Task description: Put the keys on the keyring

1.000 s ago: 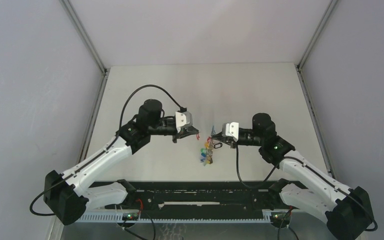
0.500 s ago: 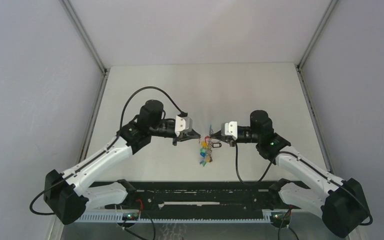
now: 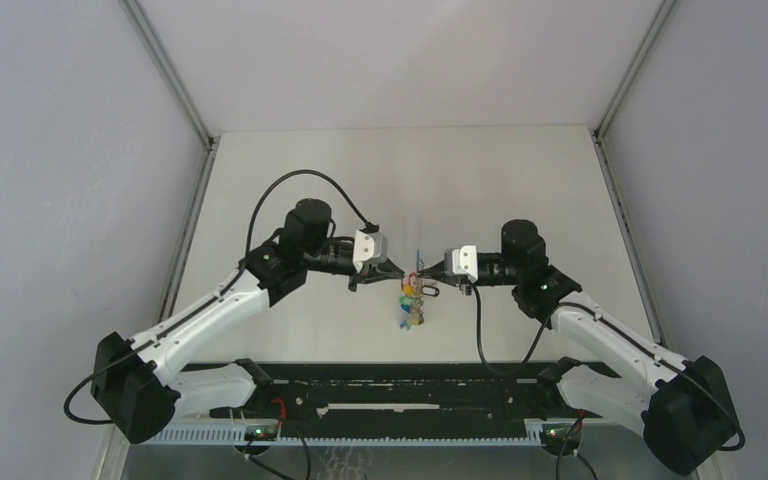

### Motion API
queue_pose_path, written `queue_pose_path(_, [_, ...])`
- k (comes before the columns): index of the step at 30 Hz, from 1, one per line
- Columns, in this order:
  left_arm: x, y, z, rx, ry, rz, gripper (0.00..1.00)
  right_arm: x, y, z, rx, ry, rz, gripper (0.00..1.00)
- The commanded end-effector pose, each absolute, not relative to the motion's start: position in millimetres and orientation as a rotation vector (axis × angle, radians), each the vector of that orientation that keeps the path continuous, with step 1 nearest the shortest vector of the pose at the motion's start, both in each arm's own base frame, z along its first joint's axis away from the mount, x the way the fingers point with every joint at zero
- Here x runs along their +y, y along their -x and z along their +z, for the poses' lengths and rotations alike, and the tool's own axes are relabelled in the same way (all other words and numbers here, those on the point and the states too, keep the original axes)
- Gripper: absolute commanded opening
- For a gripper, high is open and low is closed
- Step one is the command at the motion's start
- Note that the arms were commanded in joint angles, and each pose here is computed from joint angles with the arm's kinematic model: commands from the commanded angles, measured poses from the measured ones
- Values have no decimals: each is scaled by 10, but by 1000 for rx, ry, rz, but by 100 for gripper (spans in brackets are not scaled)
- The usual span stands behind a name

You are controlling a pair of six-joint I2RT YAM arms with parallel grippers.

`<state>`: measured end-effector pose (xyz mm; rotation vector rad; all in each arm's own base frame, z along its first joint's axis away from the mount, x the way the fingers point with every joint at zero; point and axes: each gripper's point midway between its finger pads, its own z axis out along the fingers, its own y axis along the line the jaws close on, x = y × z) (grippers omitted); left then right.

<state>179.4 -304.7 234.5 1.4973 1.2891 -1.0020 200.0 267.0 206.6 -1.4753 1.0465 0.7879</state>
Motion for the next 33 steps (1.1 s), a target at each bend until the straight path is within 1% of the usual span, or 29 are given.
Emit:
queue_pose_path(1, [-3147,-1826,2708,1175,-1473,-1009,0,2732,-2025,2447,892,1469,753,0])
queue_pose_path(33, [-3193,-1859,2690,1205,-1465,-1032,0,2745,-2009,2437,905,1480,775,0])
